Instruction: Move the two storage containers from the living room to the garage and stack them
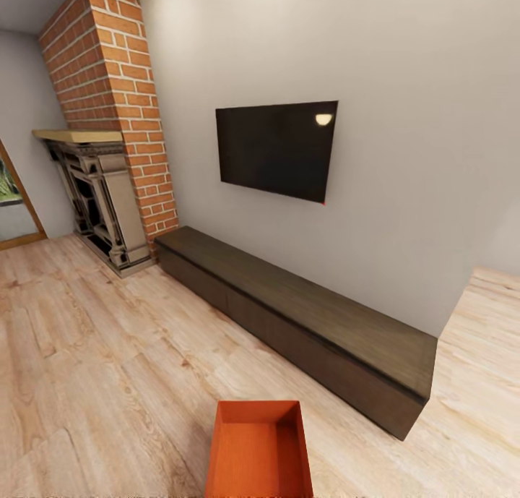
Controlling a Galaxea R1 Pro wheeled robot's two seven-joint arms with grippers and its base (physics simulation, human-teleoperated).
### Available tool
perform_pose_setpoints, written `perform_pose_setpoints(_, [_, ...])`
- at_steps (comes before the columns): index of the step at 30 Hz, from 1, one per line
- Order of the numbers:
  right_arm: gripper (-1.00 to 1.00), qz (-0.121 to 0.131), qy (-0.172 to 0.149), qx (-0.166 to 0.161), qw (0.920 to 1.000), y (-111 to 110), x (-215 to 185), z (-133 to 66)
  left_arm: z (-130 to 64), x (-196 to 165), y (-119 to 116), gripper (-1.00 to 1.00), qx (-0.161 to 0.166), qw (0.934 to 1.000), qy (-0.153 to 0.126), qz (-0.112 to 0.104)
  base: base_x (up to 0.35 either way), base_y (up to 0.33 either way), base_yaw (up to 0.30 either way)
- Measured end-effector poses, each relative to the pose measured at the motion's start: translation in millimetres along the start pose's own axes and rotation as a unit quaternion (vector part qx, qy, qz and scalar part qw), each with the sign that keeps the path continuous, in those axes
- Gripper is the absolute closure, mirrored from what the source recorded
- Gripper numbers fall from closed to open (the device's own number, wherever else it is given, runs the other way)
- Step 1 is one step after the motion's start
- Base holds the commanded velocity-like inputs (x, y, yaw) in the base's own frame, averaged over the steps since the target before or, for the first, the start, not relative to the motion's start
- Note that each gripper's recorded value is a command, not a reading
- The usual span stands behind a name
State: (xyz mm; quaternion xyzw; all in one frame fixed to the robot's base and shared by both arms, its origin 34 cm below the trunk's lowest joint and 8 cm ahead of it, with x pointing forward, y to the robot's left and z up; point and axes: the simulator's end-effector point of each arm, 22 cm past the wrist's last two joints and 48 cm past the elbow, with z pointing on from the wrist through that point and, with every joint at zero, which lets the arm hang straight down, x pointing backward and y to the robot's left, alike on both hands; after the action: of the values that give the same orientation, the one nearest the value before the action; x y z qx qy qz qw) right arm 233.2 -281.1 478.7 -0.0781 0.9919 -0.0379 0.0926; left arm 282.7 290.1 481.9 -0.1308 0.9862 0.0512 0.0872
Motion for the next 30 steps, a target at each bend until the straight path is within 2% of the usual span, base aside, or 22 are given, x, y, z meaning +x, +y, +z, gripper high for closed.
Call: perform_pose_setpoints(30, [-1.00, -0.002, 0.026, 0.006, 0.9996, -5, 21, 0.4, 3.4, 19, 4, -1.00, -0.006, 0.9997, 0.023, 0.004, 0.000, 0.000, 0.000])
